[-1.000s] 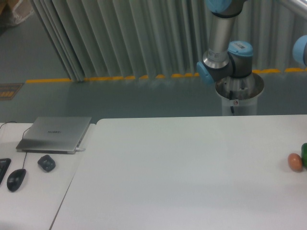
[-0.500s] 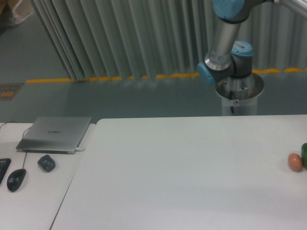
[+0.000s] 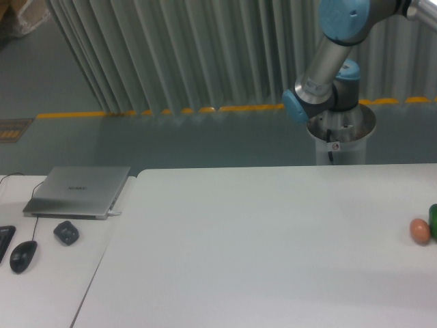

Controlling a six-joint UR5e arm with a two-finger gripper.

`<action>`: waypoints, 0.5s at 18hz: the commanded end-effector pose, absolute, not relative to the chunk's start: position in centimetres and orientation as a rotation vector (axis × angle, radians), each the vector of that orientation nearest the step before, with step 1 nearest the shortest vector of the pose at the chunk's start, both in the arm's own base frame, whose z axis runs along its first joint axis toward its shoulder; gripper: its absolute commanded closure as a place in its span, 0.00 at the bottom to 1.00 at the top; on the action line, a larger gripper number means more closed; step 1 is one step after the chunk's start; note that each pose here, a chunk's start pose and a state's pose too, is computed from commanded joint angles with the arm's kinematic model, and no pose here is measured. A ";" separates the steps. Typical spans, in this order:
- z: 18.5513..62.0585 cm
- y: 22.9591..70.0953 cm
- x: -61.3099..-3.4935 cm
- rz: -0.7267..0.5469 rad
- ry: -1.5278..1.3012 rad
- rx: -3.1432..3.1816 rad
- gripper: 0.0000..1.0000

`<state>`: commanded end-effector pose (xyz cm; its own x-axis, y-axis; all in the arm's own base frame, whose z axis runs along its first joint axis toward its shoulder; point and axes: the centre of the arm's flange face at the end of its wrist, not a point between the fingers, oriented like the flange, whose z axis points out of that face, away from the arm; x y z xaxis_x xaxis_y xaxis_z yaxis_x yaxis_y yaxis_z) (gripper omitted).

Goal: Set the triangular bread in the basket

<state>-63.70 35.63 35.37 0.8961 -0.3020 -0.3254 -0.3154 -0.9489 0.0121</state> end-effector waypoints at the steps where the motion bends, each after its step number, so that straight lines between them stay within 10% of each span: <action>1: 35.3 35.6 -63.7 0.509 0.492 -3.020 0.74; 3: 34.8 35.7 -63.8 0.499 0.492 -3.023 0.63; 4: 34.9 35.7 -63.9 0.507 0.491 -3.023 0.20; 5: 34.8 35.7 -64.0 0.528 0.488 -3.018 0.00; 9: 34.6 35.6 -64.2 0.537 0.487 -3.016 0.00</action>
<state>-64.20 35.64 34.58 0.8907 -0.2986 -0.3427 -0.3122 -0.9499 0.0162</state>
